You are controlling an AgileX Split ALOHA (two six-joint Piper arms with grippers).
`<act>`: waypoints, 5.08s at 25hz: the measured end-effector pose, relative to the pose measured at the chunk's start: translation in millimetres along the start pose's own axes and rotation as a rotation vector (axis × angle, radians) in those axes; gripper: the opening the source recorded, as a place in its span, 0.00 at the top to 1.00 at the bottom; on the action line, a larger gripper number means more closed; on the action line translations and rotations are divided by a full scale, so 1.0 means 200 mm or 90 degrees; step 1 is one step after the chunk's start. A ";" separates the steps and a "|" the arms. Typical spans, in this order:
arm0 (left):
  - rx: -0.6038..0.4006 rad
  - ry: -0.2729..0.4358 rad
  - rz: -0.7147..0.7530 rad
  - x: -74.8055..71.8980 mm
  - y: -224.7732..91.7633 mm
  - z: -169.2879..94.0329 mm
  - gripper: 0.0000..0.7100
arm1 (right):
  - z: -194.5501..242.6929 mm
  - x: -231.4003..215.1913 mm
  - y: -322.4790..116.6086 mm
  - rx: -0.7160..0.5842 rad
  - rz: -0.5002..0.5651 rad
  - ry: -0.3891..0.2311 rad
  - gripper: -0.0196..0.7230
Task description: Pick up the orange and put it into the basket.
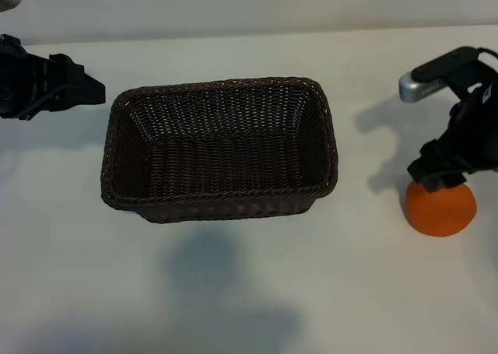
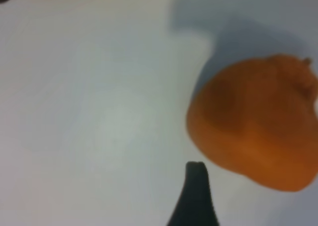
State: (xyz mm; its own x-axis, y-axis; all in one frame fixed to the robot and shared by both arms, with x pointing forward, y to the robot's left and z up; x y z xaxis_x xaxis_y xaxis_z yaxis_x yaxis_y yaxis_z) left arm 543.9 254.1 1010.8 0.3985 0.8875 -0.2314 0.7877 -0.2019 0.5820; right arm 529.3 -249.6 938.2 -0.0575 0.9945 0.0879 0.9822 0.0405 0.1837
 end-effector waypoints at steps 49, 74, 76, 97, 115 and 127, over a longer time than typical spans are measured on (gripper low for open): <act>0.000 0.000 0.002 0.00 0.00 0.00 0.17 | -0.02 0.04 0.13 -0.042 0.070 0.032 0.91; 0.000 0.000 0.000 0.00 0.00 0.00 0.17 | -0.25 0.21 0.26 -0.109 0.047 0.116 0.91; 0.000 0.000 0.000 0.00 0.00 0.00 0.17 | -0.27 0.27 0.27 -0.117 0.023 0.126 0.91; 0.000 -0.001 0.002 0.00 0.00 0.00 0.17 | -0.16 0.88 0.42 -0.082 -0.147 0.190 0.91; -0.007 -0.009 -0.008 -0.01 0.01 0.00 0.17 | 0.26 0.91 0.46 -0.030 -0.156 0.177 0.89; -0.007 -0.009 -0.008 -0.01 0.01 0.00 0.17 | 0.18 0.92 0.47 -0.044 -0.136 0.193 0.04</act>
State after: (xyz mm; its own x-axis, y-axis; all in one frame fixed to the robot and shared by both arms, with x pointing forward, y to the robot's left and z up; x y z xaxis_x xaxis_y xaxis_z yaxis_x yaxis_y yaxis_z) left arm 544.4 252.1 1012.2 0.3950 0.8841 -0.2495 0.7872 -0.1858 0.5880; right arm 617.1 -59.0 936.0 -0.3204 0.8900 0.3244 0.9285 0.2272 0.2937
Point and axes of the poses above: a point on each arm's last joint axis where the gripper is mounted, z pointing out along that axis toward the gripper, x along the wrist's bending axis when the last joint is at zero, y = z × x, the point moved 5 cm from there along z, pointing out along that axis toward the gripper, and after that the axes turned 14 degrees about z, right-handed, at the moved point
